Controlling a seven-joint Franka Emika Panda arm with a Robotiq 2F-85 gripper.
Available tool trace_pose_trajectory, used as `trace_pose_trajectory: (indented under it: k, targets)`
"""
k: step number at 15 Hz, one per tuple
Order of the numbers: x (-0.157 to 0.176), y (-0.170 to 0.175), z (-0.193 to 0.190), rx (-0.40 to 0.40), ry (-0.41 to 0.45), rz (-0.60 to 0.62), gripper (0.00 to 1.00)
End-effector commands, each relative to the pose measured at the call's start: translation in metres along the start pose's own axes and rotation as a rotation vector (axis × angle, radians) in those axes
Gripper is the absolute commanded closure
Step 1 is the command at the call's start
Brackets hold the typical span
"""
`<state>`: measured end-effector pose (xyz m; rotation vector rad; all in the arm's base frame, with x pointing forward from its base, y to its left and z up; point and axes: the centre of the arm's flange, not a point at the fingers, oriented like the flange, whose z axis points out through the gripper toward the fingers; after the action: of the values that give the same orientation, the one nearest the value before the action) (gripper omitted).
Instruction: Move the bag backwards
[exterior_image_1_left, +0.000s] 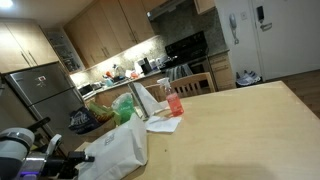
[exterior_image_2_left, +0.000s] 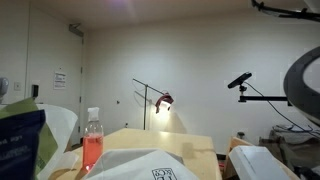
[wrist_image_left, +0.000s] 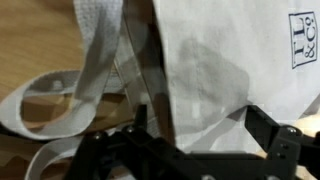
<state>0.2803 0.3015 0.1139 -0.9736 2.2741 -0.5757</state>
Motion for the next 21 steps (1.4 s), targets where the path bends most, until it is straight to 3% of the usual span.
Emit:
trace_pose_trajectory:
  k: [1,6,11,16,17,21]
  targets:
    - [-0.005,0.001,-0.004,0.079,-0.039,0.024,0.26]
    - [-0.014,0.005,-0.021,0.101,-0.109,0.034,0.66]
    - [-0.019,0.000,-0.039,0.059,-0.206,0.127,0.99]
    - [-0.008,-0.024,-0.031,-0.068,-0.327,0.313,0.99]
    - [-0.019,-0.003,-0.028,-0.023,-0.271,0.244,0.96]
    - [-0.013,-0.010,-0.026,-0.053,-0.292,0.289,0.96]
